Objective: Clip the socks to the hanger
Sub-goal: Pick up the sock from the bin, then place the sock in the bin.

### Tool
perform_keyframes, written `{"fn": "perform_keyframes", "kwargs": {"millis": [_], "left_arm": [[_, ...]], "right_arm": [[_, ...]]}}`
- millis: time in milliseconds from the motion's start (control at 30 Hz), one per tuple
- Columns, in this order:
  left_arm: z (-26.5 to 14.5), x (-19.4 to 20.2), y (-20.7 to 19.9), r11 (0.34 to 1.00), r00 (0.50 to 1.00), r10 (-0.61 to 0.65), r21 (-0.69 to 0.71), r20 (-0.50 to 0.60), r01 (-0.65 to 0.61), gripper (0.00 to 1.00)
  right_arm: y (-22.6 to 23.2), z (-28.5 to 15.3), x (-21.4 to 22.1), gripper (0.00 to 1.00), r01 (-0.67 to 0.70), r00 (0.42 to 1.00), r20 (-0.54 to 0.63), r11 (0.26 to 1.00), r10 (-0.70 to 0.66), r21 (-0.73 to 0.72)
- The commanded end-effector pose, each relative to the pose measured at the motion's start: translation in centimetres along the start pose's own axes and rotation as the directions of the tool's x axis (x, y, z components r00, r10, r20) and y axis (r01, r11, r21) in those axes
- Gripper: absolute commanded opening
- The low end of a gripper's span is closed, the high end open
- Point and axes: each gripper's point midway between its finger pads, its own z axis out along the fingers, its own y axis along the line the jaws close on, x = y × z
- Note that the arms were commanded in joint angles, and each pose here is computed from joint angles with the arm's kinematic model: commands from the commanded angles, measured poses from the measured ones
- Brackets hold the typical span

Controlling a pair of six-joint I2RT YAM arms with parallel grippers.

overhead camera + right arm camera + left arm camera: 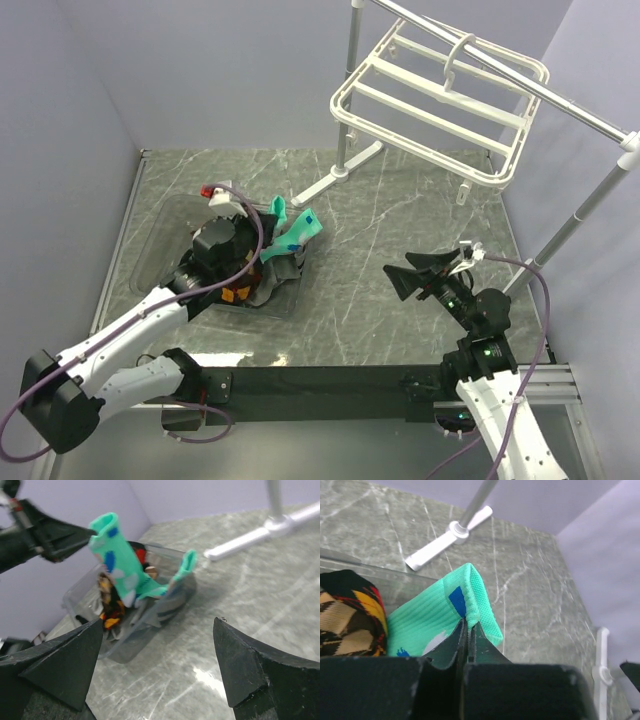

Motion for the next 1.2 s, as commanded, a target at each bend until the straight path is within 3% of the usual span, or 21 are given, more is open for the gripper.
{"fn": "perform_keyframes", "kwargs": {"millis": [0, 133, 233, 333, 500, 700, 900, 1167], "left_arm": [[-1.1, -1.0, -2.7, 0.989, 1.000, -0.022, 0.145, 0.020, 0.019, 0.01], [-1.5, -1.8, -2.9, 0.989, 0.999, -0.023, 0.144, 0.034, 0.018, 0.01], [-0.7, -1.4, -0.5, 1.000, 1.000, -0.023, -0.004, 0.017, 0.023, 0.01], [-0.4, 0.8, 1.6, 0.995, 0.998, -0.039, -0.095, -0.040, 0.035, 0.01], [-0.9, 4.1, 3.4, 0.986, 0.990, -0.113, -0.132, -0.081, 0.101, 0.01], [-0.6, 6.4, 4.5, 0.983, 0.985, -0.113, -0.160, -0.133, 0.092, 0.01], [-0.3, 6.9, 3.9, 0.989, 0.984, -0.113, -0.113, -0.138, 0.097, 0.01], [-0.2, 6.6, 3.5, 0.992, 0.986, -0.095, -0.090, -0.136, 0.083, 0.01]], "right_arm": [[1.6, 0.6, -1.3, 0.96, 0.118, 0.989, 0.102, 0.991, -0.110, -0.071], [3.0, 1.5, -0.5, 0.95, 0.137, 0.987, 0.095, 0.986, -0.127, -0.099], [3.3, 2.5, 0.8, 0.94, 0.143, 0.989, 0.049, 0.987, -0.139, -0.073], [3.5, 3.2, 2.1, 0.92, 0.161, 0.987, 0.012, 0.987, -0.160, -0.031], [4.5, 3.4, 3.2, 0.91, 0.145, 0.989, 0.021, 0.989, -0.145, 0.034], [5.3, 3.5, 1.5, 0.88, 0.208, 0.977, 0.015, 0.971, -0.212, 0.118], [8.6, 3.8, -1.1, 0.87, 0.275, 0.961, 0.008, 0.957, -0.277, 0.089], [12.5, 6.6, -5.9, 0.87, 0.171, 0.975, 0.122, 0.975, -0.188, 0.139]]}}
